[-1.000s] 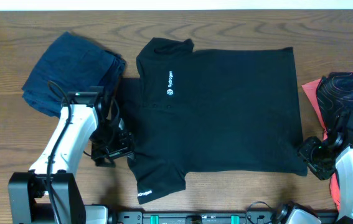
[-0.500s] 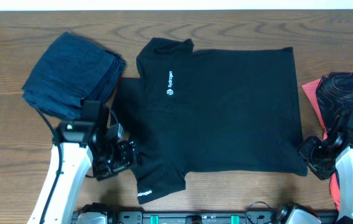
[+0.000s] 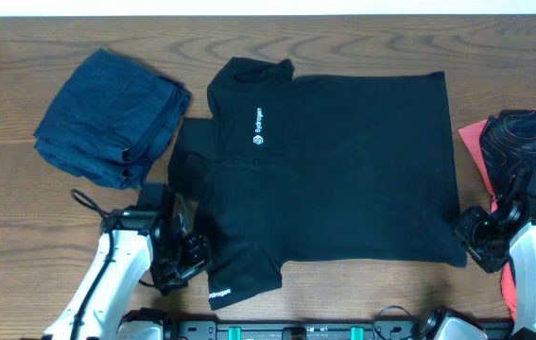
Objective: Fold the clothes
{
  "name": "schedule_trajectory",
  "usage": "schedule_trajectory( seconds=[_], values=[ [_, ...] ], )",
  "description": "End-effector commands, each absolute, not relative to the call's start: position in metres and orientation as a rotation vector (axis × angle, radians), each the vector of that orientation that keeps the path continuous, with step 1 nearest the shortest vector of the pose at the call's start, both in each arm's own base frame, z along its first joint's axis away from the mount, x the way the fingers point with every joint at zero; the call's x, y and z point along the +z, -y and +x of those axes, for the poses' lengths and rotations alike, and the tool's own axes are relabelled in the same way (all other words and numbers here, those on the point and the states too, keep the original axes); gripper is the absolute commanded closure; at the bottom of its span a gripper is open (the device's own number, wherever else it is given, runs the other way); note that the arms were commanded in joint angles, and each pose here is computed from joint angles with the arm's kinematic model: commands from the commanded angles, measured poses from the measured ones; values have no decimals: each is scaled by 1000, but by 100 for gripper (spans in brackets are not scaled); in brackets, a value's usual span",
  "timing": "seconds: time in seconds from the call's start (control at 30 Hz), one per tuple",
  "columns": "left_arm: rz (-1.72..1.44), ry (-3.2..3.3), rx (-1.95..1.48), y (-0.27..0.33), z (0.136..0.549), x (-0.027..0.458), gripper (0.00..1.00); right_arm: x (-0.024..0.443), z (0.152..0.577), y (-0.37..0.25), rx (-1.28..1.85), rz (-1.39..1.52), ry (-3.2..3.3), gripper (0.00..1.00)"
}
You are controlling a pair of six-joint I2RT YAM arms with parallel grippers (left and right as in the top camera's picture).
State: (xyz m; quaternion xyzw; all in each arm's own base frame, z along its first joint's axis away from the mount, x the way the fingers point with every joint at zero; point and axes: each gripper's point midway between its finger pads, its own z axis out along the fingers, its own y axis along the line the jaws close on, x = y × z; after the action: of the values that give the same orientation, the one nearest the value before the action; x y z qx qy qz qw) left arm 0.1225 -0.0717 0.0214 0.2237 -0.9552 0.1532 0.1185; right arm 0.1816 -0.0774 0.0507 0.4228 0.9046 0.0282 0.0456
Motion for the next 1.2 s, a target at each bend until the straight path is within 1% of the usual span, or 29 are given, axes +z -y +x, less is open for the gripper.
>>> schedule_trajectory(
  seconds=[0.0, 0.2, 0.27, 0.37, 0.43, 0.5, 0.63, 0.7, 0.87, 0.93, 1.03, 1.17],
  values=[
    [686, 2723, 425, 74, 111, 14, 33, 56, 187, 81, 92, 1275, -2740, 37],
    [629, 2711, 392, 82, 108, 6, 37, 57, 189, 82, 92, 1271, -2732, 37],
    [610, 2713, 381, 86, 108, 3, 41, 57, 189, 82, 92, 1271, -2732, 37],
    [583, 2717, 368, 92, 107, 0, 49, 57, 189, 82, 92, 1271, -2732, 36],
    [562, 2722, 370, 94, 107, 0, 56, 57, 189, 82, 91, 1270, -2731, 37],
    [561, 2722, 370, 94, 107, 0, 67, 57, 190, 83, 90, 1269, -2728, 36],
    [560, 2729, 377, 95, 110, 3, 86, 57, 190, 85, 79, 1267, -2722, 36],
    [553, 2736, 383, 96, 115, 7, 93, 57, 191, 85, 79, 1265, -2718, 36],
    [469, 2793, 425, 101, 136, 32, 94, 57, 190, 90, 32, 1269, -2714, 35],
    [454, 2824, 431, 100, 146, 43, 94, 57, 187, 96, -18, 1287, -2706, 32],
    [435, 2888, 406, 93, 160, 57, 94, 57, 185, 101, -28, 1320, -2693, 31],
    [435, 2901, 401, 91, 163, 62, 94, 48, 169, 109, -39, 1439, -2697, 30]
  ],
)
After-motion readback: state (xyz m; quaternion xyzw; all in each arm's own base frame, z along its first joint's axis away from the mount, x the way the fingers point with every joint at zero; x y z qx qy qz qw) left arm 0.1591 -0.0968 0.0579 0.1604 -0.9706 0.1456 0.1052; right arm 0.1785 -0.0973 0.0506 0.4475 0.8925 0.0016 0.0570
